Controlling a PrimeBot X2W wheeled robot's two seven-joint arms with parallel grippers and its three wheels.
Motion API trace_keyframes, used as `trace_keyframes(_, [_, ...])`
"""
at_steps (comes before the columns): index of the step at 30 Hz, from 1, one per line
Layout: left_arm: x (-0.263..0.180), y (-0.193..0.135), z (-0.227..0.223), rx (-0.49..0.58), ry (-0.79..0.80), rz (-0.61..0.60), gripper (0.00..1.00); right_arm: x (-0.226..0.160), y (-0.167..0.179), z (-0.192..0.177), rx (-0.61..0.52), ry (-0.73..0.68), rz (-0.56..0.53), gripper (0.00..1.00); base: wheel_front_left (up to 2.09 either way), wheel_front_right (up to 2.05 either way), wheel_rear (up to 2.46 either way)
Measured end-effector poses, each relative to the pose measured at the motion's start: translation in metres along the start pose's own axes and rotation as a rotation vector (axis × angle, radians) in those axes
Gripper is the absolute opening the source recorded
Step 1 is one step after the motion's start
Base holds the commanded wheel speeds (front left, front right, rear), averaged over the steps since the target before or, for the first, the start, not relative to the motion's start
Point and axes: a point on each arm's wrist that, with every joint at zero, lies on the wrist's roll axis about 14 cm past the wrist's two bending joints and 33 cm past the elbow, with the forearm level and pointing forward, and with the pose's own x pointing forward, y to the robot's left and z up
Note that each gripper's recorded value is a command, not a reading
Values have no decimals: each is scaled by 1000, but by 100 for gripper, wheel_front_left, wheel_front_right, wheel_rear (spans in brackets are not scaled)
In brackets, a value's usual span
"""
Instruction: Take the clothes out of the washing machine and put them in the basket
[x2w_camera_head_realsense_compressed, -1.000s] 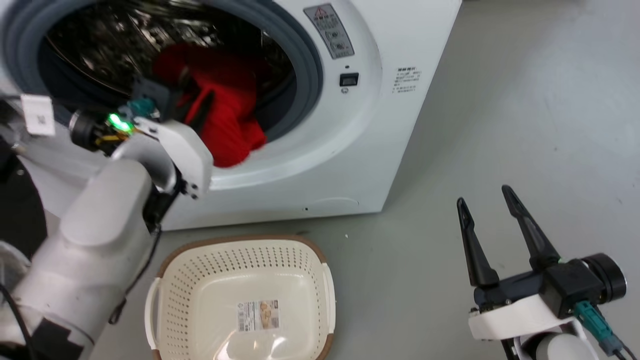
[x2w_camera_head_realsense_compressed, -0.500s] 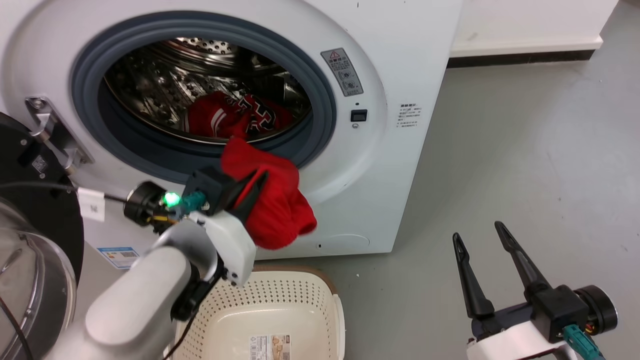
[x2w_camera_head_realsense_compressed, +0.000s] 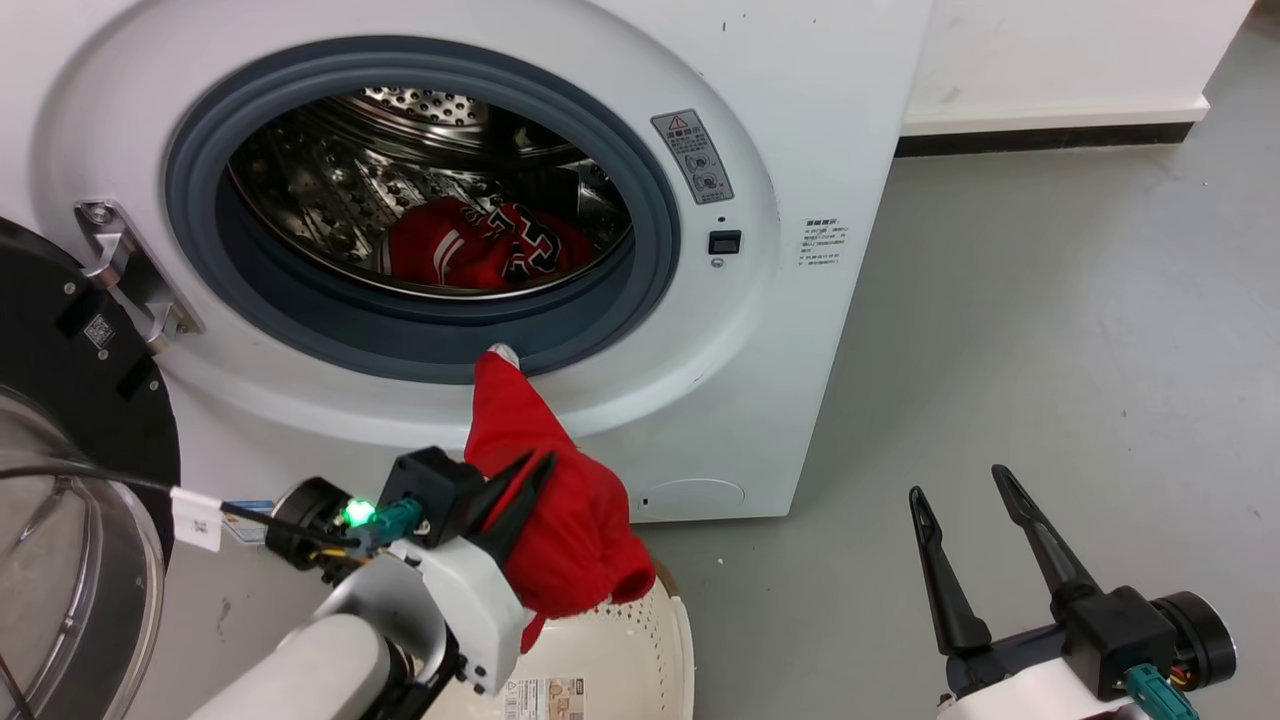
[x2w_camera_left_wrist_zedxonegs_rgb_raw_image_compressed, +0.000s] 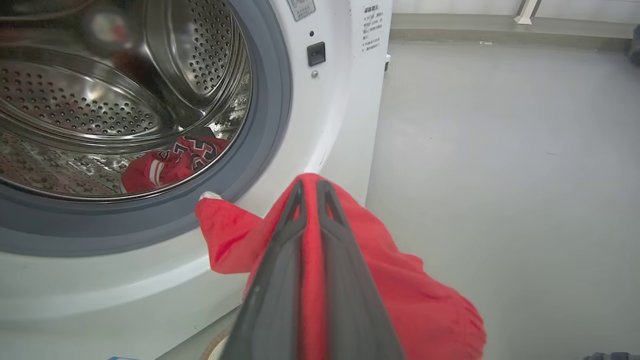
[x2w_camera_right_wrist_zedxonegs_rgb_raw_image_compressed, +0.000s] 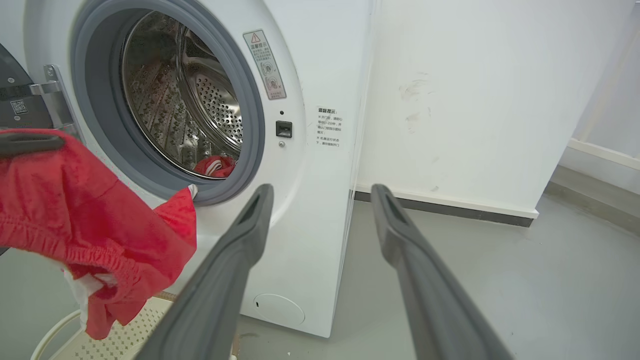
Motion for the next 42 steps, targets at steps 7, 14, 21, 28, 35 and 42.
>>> trace_keyframes(7, [2,-14,-36,-55,80,-34,0,2,-3,-8,2,24,-9,100,0,0,0])
trace_keyframes(14, [12,-10,-87,-125,195,-25,0,18,-9,-14,-9,35,-13,100,0,0,0])
trace_keyframes(21, [27,-3,-143,-193,316,-7,0,36,-16,-28,-13,62,-21,100,0,0,0])
trace_keyframes(28, [40,3,-202,-277,452,18,0,55,-22,-47,-16,95,-24,100,0,0,0])
trace_keyframes(35, [48,3,-260,-328,608,31,0,72,-32,-72,-19,137,-37,100,0,0,0])
trace_keyframes(42, [36,11,-319,-382,793,90,0,85,-39,-101,-18,184,-46,100,0,0,0])
